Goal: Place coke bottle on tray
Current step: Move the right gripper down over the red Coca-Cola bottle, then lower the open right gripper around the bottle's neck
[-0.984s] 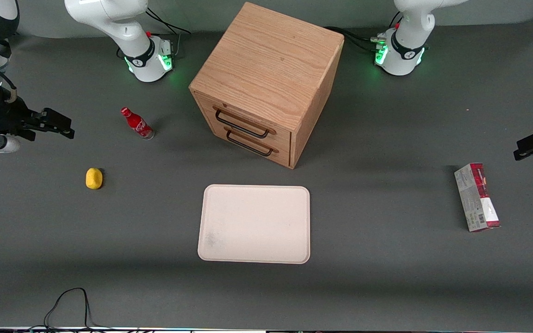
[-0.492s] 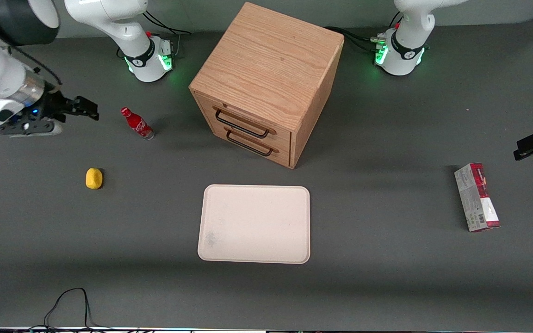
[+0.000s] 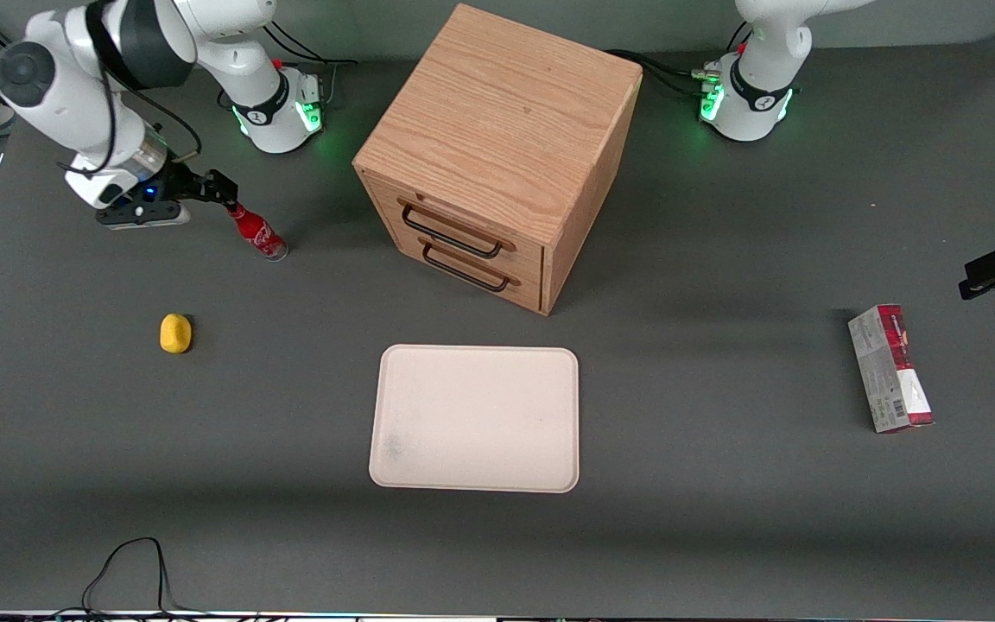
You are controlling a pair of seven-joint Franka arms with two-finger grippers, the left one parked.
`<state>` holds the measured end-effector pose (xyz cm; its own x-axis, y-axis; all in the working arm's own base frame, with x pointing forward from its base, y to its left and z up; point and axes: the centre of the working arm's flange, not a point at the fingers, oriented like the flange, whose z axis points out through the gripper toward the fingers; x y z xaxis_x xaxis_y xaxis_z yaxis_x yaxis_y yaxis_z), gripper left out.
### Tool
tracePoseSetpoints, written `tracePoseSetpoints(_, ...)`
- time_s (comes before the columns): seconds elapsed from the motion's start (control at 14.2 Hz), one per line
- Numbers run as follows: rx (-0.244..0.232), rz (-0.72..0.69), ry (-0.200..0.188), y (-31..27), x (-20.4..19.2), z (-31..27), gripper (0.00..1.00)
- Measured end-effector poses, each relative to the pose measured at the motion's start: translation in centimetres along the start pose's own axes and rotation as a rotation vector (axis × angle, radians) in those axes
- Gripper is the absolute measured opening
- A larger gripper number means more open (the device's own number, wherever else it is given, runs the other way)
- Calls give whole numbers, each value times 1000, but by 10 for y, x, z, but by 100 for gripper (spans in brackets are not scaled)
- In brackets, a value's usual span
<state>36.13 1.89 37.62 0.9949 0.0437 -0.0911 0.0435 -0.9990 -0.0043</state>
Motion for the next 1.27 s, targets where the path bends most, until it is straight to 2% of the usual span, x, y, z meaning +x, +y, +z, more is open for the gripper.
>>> tracePoseSetpoints(0.42,-24,-24,-25,-1,-20,45,100)
tracePoseSetpoints(0.84,-20,-11,15,9,-18,52,100)
tracePoseSetpoints(1.27,-21,-12,3,9,-19,64,100)
